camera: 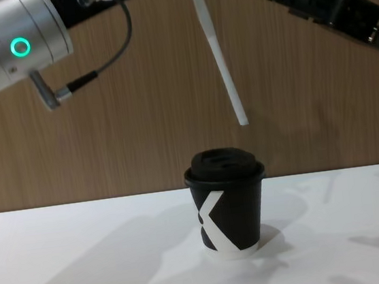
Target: Pick up the straw with one hand, pass it to the other hand, and insert it into the cup.
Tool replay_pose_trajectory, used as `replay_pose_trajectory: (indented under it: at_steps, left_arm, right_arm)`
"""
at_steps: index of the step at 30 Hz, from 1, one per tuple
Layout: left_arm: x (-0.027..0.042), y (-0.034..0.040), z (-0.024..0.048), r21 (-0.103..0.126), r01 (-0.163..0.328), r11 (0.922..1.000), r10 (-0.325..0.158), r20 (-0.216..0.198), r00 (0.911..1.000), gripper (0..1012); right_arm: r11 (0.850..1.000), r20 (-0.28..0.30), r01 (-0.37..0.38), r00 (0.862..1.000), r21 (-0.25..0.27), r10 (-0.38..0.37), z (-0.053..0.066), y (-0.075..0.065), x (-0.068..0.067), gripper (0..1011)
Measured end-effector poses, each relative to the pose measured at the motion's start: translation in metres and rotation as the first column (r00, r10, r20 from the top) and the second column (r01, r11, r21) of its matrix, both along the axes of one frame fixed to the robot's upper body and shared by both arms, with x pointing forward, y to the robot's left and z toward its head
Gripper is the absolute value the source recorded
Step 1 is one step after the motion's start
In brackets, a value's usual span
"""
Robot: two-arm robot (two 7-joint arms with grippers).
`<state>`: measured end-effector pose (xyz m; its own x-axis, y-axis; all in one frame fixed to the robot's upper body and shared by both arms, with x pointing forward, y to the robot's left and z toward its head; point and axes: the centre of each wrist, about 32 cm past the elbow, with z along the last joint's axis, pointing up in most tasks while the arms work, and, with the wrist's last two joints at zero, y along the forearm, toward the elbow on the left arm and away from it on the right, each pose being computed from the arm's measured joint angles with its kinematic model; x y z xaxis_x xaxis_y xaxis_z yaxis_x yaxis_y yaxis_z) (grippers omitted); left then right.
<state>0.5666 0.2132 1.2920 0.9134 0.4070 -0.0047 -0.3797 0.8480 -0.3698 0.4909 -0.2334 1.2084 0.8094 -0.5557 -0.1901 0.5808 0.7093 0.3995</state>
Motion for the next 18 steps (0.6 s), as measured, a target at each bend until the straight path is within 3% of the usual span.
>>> replay_pose_trajectory:
  at_steps: [8, 18]
  left_arm:
    - [0.0008, 0.0042, 0.0128, 0.043, -0.059, 0.9974, 0.056, 0.059, 0.9967, 6]
    - [0.0032, 0.008, 0.0177, 0.069, -0.098, 0.9928, 0.093, 0.07, 0.9932, 6]
  right_arm:
    - [1.0, 0.001, 0.002, 1.0, 0.001, -0.002, 0.0, 0.0, 0.0, 1001]
    - [1.0, 0.001, 0.003, 1.0, 0.002, -0.003, 0.0, -0.001, 0.0, 1001]
